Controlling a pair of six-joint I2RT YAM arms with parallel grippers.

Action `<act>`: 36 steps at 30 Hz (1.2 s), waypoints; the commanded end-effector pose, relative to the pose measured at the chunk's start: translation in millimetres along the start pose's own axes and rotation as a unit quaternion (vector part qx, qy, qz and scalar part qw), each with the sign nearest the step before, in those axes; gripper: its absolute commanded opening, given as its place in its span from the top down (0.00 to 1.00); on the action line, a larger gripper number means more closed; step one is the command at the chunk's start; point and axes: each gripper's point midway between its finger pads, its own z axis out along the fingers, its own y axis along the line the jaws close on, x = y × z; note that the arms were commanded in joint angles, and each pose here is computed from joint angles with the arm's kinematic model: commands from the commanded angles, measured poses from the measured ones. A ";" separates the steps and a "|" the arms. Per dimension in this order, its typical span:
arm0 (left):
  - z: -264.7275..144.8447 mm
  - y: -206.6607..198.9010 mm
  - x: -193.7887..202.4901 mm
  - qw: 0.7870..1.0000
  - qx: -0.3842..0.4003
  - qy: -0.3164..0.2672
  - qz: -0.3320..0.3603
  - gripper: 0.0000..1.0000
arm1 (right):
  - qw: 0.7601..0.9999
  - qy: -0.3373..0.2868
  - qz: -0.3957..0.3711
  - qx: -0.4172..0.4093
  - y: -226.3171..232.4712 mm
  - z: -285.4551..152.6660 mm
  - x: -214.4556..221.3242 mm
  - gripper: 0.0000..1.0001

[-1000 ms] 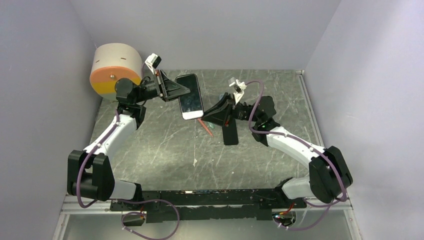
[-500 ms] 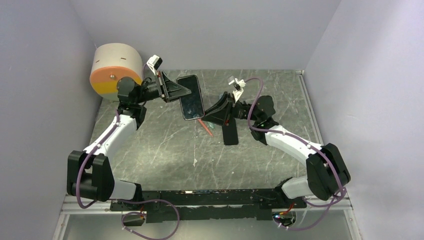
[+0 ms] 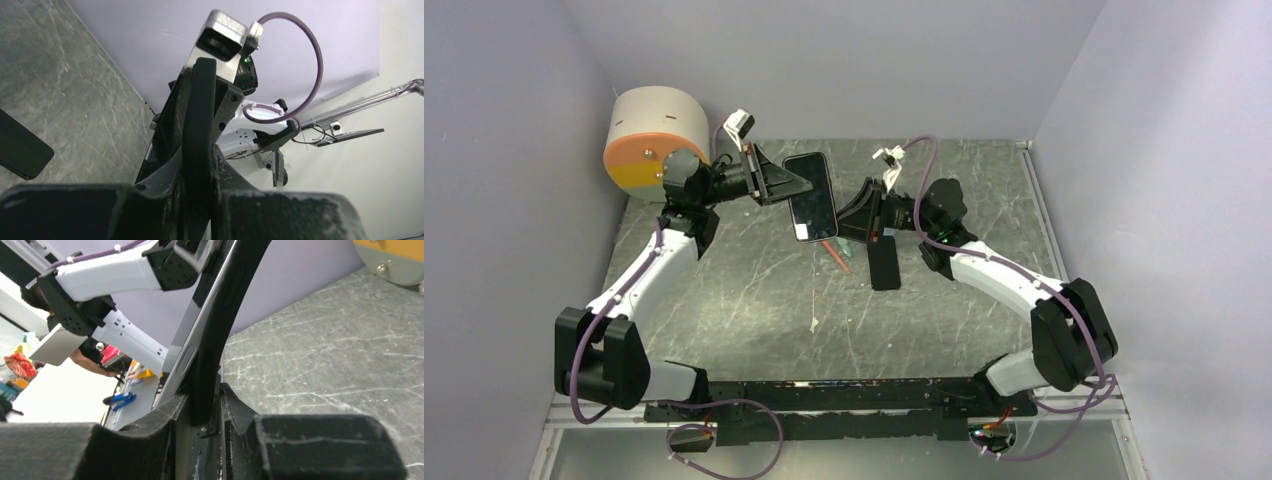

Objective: Take the phone out of the phone case
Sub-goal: Remove the phone case from the phone.

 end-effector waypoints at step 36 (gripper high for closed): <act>-30.8 89.2 -6.8 0.937 -0.335 -0.048 0.085 0.06 | 0.970 -0.109 0.148 0.156 -49.0 -7.6 -17.0 1.00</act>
